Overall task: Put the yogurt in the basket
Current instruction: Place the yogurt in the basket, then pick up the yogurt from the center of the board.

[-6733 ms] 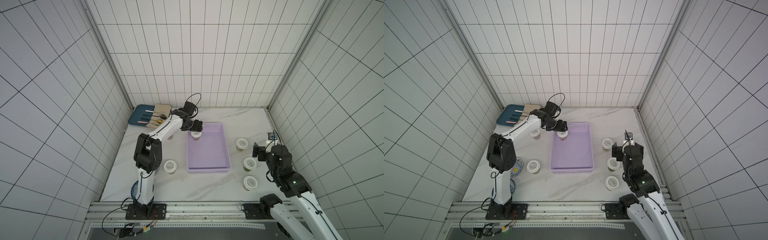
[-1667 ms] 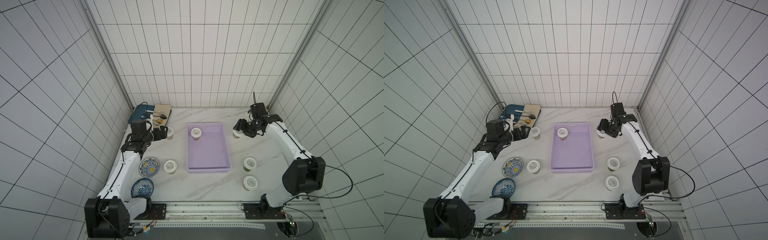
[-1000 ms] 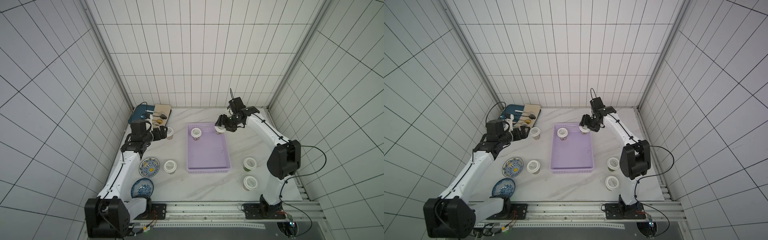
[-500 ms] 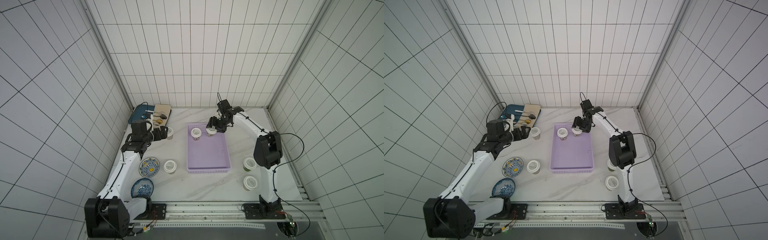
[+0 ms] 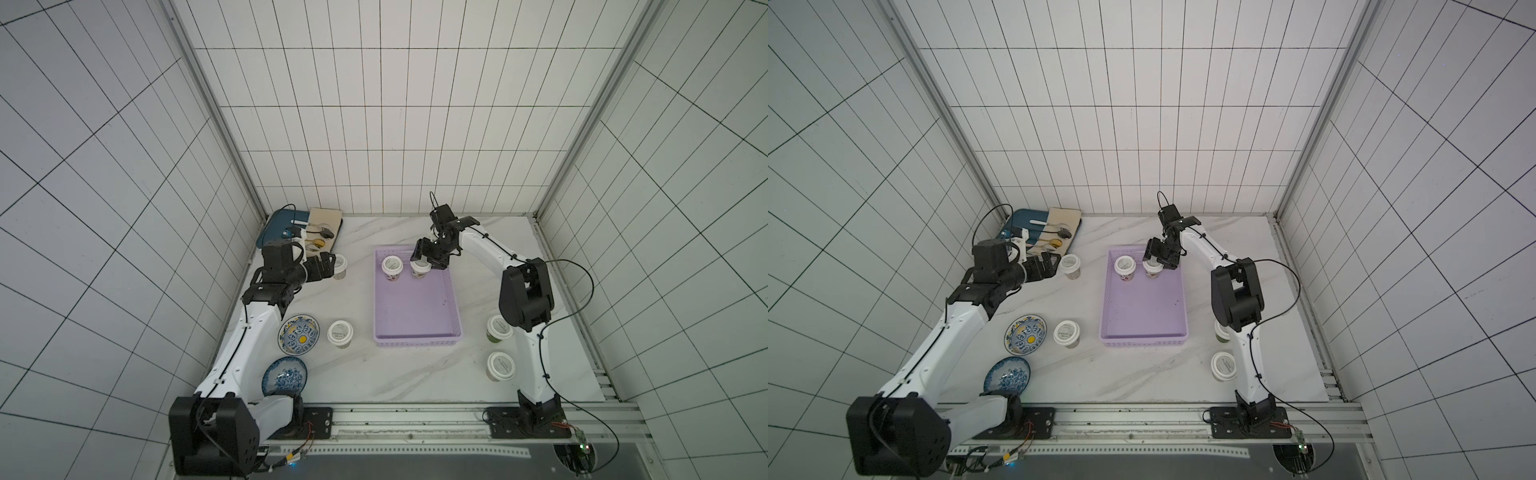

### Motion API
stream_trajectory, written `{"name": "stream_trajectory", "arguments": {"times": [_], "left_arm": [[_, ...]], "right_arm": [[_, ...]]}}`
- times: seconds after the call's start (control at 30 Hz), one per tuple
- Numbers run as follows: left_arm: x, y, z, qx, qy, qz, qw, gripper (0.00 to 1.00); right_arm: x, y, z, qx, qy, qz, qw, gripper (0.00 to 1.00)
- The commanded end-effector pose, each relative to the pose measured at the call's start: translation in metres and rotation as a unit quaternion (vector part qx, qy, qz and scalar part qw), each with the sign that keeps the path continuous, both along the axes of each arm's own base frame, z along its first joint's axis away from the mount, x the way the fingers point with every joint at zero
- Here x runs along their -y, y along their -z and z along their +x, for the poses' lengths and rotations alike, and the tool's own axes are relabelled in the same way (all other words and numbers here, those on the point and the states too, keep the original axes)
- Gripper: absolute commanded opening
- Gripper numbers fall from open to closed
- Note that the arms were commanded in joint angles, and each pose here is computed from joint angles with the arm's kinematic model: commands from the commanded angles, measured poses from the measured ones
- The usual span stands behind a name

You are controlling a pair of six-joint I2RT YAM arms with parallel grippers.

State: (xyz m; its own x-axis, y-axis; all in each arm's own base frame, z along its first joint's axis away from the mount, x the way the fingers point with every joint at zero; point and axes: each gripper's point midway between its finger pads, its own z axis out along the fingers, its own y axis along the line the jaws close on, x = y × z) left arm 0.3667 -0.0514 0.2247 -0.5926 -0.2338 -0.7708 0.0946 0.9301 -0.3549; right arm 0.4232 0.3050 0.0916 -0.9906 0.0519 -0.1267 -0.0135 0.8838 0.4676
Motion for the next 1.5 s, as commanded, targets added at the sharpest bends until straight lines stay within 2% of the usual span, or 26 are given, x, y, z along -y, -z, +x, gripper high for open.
{"name": "stream_trajectory", "arguments": {"times": [0.0, 0.3, 0.73, 1.13, 1.47], "left_arm": [[-0.001, -0.004, 0.002, 0.016, 0.0, 0.01, 1.0, 0.98], [-0.002, -0.004, 0.002, 0.013, -0.003, 0.007, 1.0, 0.98], [-0.005, -0.001, 0.005, 0.009, -0.012, 0.012, 1.0, 0.98], [-0.006, -0.002, 0.007, 0.001, -0.011, 0.02, 1.0, 0.98], [-0.007, 0.008, 0.015, -0.019, -0.015, 0.029, 0.999, 0.98]], "right_arm": [[-0.008, 0.005, 0.0, -0.002, -0.005, 0.0, 1.0, 0.7], [-0.008, 0.0, -0.004, 0.006, -0.011, -0.007, 1.0, 0.79], [0.007, -0.07, -0.013, 0.075, -0.015, -0.002, 0.997, 0.91], [0.058, -0.115, -0.037, 0.124, -0.004, -0.028, 0.992, 0.96], [0.124, -0.153, -0.057, 0.19, 0.026, -0.068, 0.979, 0.99]]}}
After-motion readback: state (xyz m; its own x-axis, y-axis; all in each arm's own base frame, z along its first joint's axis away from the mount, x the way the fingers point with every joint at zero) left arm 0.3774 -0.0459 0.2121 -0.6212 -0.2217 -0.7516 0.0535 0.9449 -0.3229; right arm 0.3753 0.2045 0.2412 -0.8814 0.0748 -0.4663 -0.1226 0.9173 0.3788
